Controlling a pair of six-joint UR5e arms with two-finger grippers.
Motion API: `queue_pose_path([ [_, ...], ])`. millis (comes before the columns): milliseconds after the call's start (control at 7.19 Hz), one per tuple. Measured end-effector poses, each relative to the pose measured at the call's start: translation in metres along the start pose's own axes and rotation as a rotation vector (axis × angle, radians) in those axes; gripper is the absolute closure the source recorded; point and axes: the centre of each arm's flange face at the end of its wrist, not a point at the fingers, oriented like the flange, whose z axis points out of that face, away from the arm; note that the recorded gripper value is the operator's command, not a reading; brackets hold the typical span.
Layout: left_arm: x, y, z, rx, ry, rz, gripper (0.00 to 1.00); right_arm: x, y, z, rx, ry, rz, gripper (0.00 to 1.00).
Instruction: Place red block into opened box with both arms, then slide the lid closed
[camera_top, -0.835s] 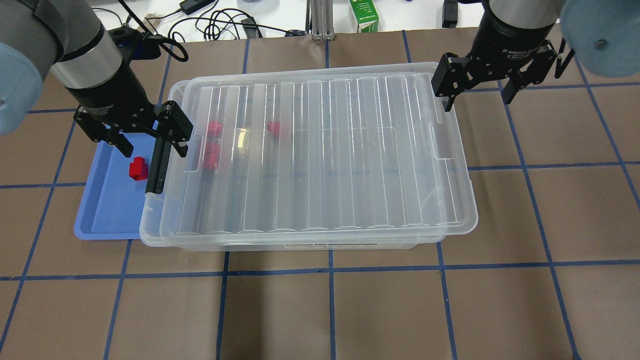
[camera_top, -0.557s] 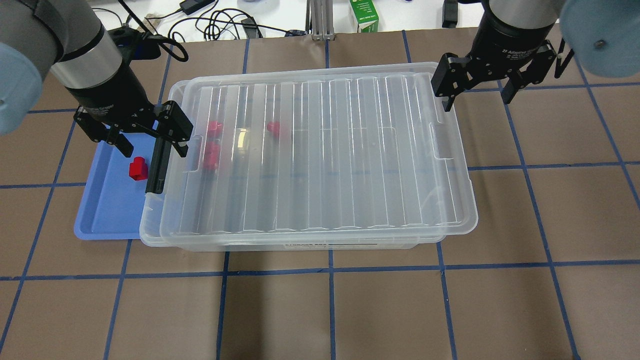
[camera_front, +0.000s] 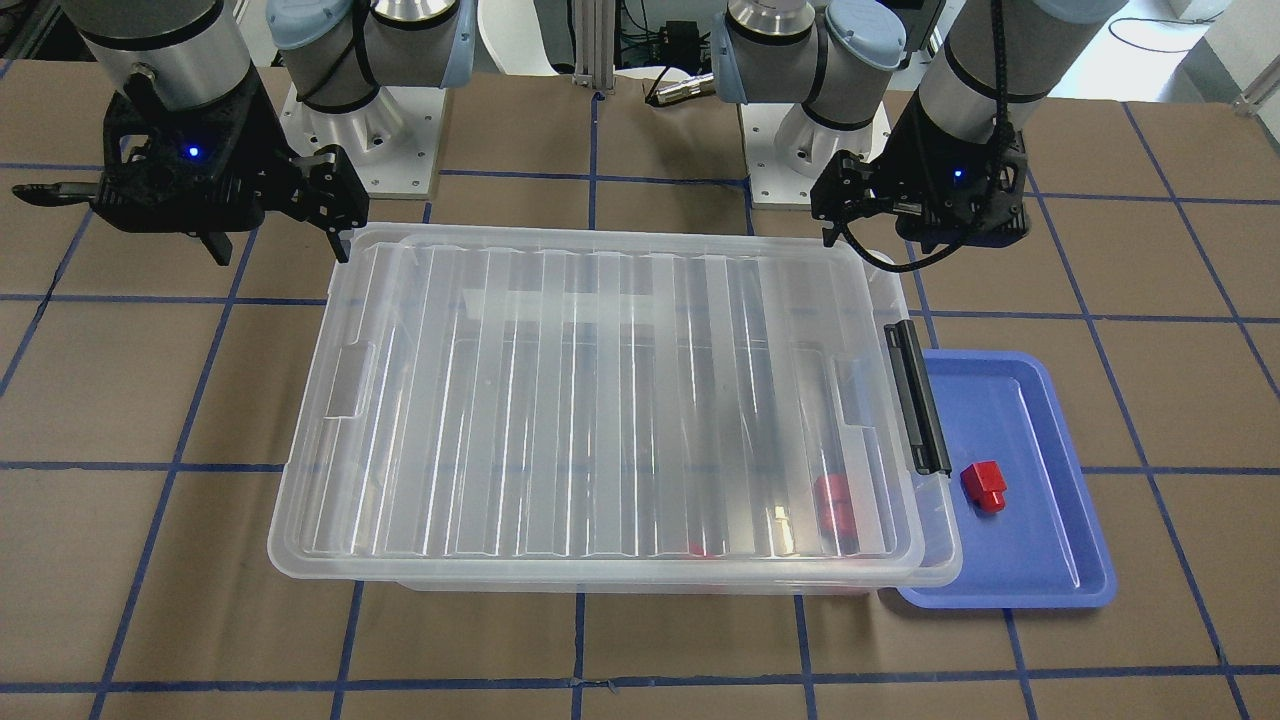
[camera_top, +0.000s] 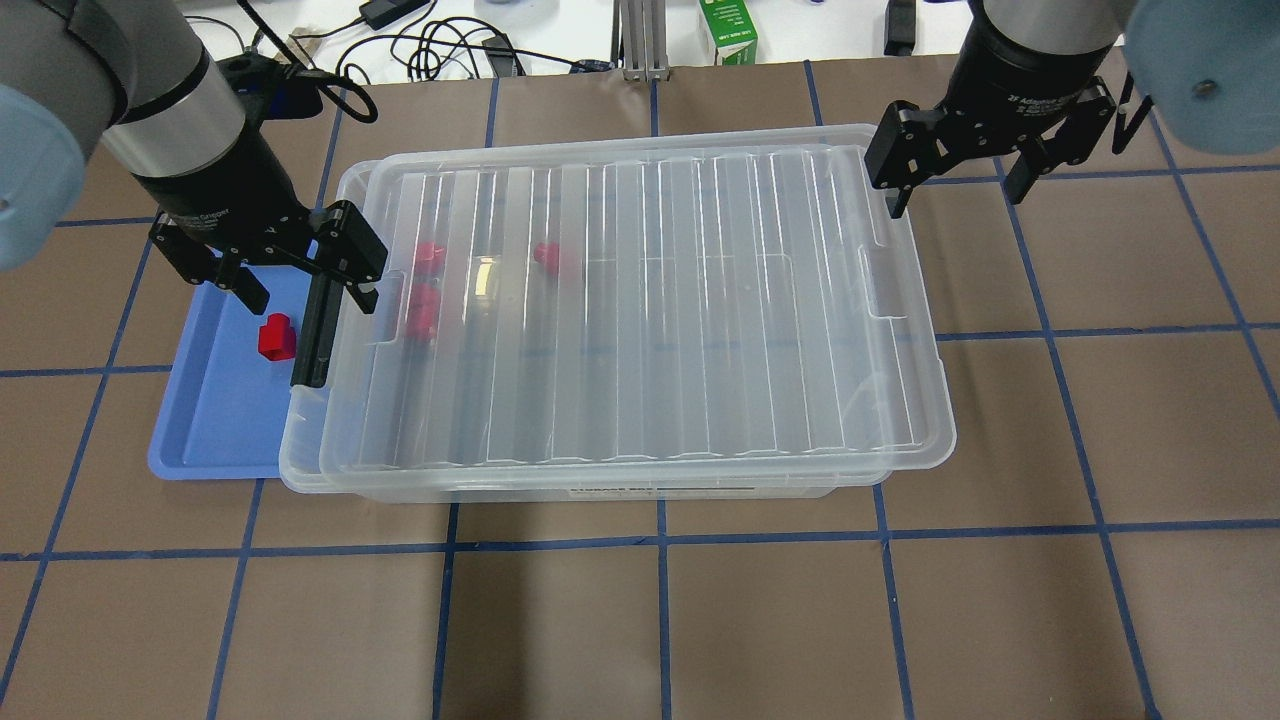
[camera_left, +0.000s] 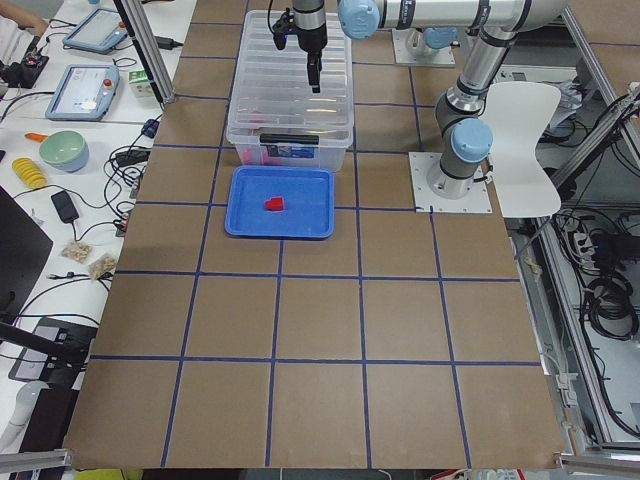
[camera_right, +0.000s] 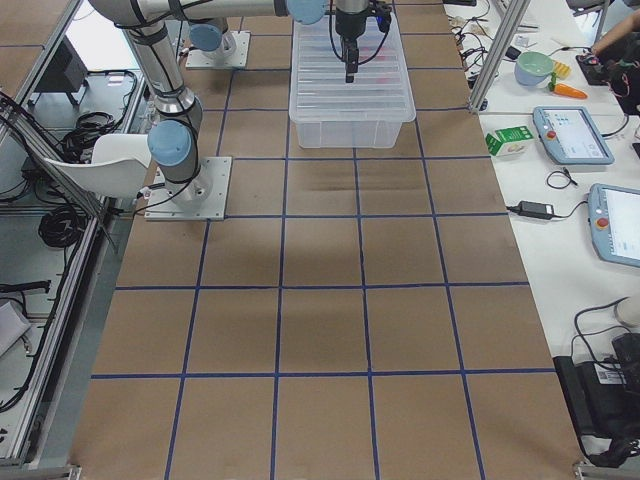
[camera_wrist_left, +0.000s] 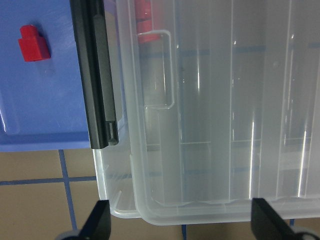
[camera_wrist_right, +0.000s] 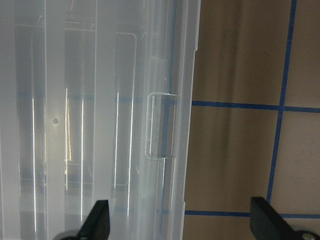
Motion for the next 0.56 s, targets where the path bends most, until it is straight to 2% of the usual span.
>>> queue_pose_path([
  [278,0.000,0.000,0.000,0.001,-0.001,0.002,0.00,0.017,-0.006,0.016,-0.007,-0.002,0.033,0.00],
  [557,-0.002,0.000,-0.001,0.001,-0.005,0.002,0.00,0.021,-0.019,0.076,0.016,0.000,0.049,0.00],
])
